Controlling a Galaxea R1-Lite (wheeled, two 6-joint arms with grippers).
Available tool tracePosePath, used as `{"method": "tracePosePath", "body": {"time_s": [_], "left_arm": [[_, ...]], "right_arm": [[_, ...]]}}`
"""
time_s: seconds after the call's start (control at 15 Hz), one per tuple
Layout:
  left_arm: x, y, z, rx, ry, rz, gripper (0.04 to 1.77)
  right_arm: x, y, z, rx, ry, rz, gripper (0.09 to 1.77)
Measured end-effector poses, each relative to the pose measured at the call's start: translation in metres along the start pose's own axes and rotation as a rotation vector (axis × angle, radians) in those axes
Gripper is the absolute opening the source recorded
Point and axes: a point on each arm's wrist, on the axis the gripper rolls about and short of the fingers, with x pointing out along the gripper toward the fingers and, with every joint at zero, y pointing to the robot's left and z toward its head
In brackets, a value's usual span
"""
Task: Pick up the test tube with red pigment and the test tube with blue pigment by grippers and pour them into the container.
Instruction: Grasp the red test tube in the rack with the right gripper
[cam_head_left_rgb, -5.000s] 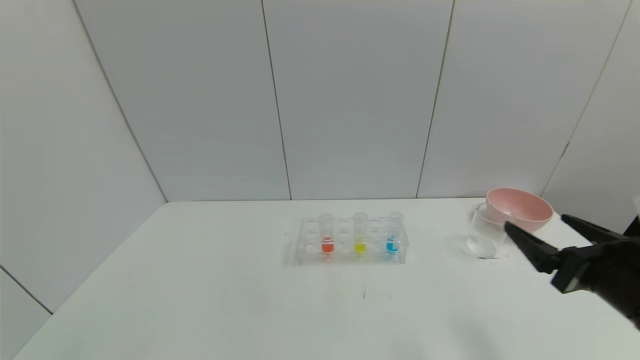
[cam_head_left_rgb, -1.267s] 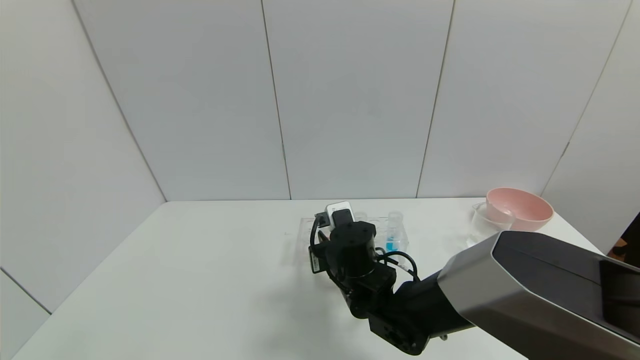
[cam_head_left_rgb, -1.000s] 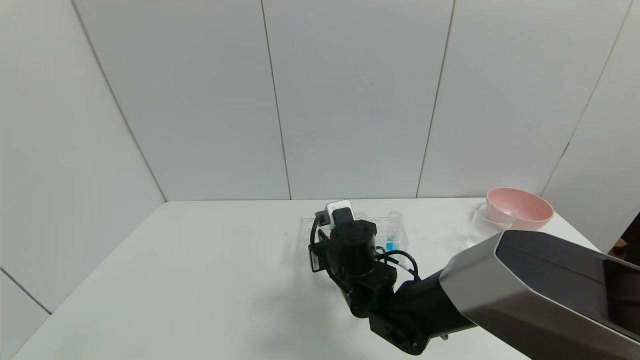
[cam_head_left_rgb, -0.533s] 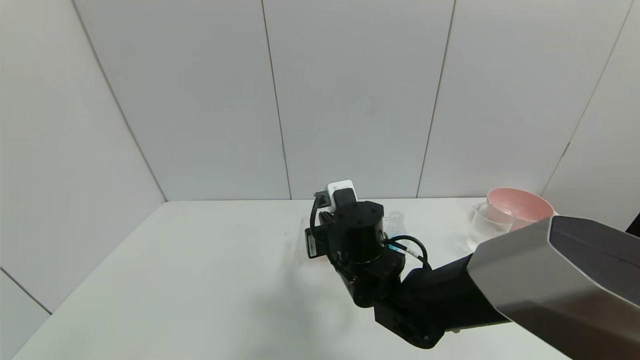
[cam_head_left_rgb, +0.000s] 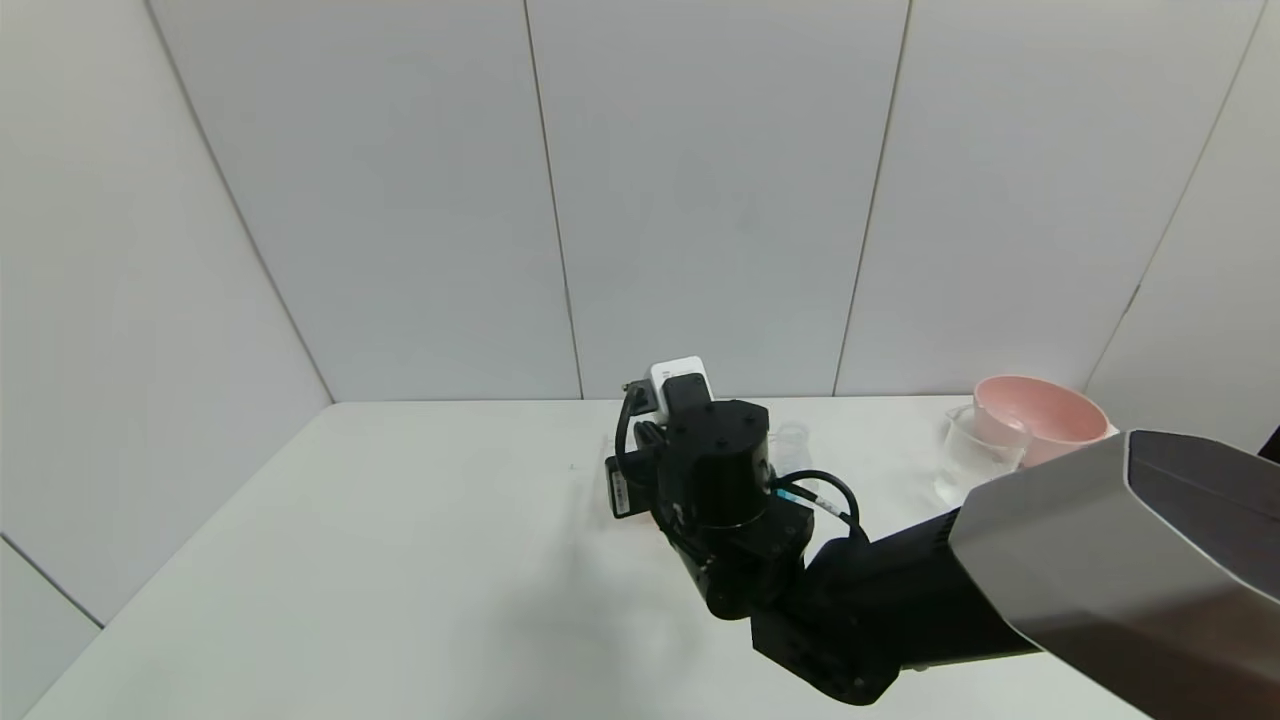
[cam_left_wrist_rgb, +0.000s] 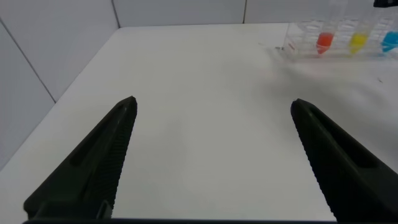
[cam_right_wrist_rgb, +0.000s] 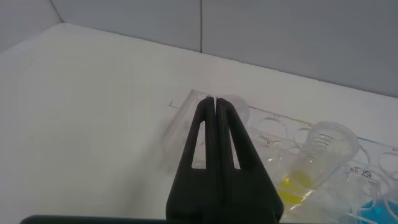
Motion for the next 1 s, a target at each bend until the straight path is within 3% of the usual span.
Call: {"method": "tracePosePath", "body": {"time_s": [0.4, 0.73, 1.0], "left_arm": [[0.0, 0.0, 0.0, 0.0, 0.0, 0.0, 1.76], [0.0, 0.0, 0.0, 0.0, 0.0, 0.0, 1.76], [0.0, 0.0, 0.0, 0.0, 0.0, 0.0, 1.76]], "right_arm": [[-0.008, -0.006, -0.002, -0.02, 0.023, -0.003, 0.11], [-0.011, -0.004, -0.005, -0.01, 0.008, 0.01, 0.85], [-0.012, -0.002, -0.012, -0.006, 0.02, 0.011, 1.19]]}}
